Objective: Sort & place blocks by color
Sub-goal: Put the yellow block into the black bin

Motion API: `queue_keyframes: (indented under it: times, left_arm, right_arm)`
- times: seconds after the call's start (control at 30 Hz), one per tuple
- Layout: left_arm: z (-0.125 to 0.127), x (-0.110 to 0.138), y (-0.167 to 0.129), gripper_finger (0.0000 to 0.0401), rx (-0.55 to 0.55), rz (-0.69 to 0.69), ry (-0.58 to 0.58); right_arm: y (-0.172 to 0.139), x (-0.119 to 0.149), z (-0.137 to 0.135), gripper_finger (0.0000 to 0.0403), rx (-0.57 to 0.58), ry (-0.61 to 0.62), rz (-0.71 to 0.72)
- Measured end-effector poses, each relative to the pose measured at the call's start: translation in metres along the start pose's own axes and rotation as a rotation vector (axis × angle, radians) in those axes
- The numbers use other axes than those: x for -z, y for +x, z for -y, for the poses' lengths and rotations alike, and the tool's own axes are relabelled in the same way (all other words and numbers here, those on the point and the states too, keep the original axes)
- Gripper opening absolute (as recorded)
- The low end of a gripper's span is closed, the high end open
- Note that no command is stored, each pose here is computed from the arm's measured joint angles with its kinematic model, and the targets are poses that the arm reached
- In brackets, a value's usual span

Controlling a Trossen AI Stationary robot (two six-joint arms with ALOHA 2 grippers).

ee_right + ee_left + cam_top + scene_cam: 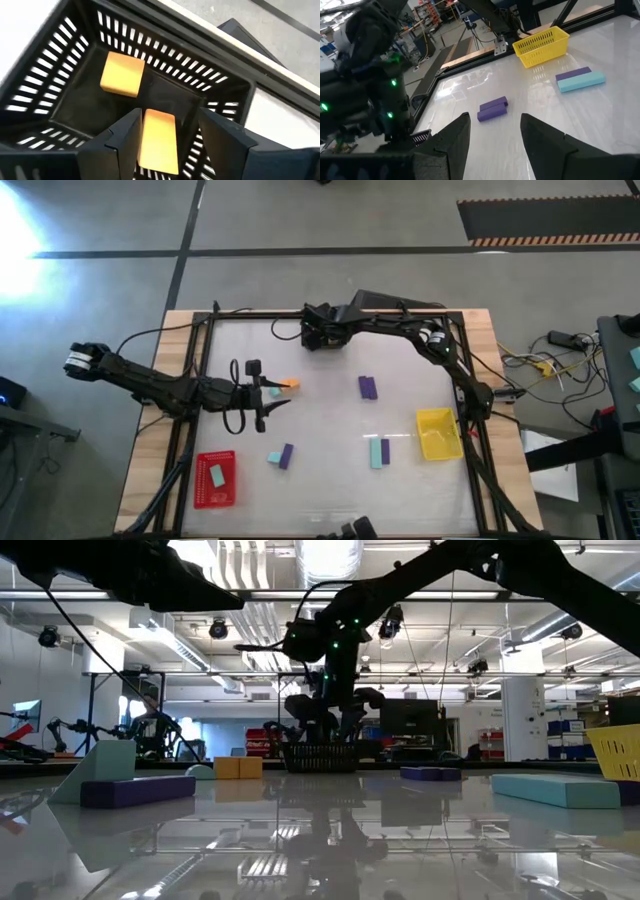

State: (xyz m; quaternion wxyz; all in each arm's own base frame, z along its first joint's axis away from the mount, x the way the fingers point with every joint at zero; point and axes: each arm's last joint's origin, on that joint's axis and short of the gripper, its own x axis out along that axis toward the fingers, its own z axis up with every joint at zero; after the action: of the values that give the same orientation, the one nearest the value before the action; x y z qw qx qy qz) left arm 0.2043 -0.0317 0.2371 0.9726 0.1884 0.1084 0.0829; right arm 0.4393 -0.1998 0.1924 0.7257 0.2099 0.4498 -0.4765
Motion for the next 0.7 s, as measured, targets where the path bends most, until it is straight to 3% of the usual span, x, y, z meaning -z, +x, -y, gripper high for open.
queue_keyframes:
  times: [0.4,0.7]
  left_arm:
    - [0.000,0.001,0.000,0.0159,0.001,-0.003,-0.007]
    - [0.001,0.004,0.000,0.0159,0.004,-0.012,-0.038]
  right_arm:
    - [-0.064,0.014,-0.008,0.0175,-0.028,-0.148,-0.005]
    - [-0.111,0.048,-0.013,0.0155,0.130,-0.279,-0.015]
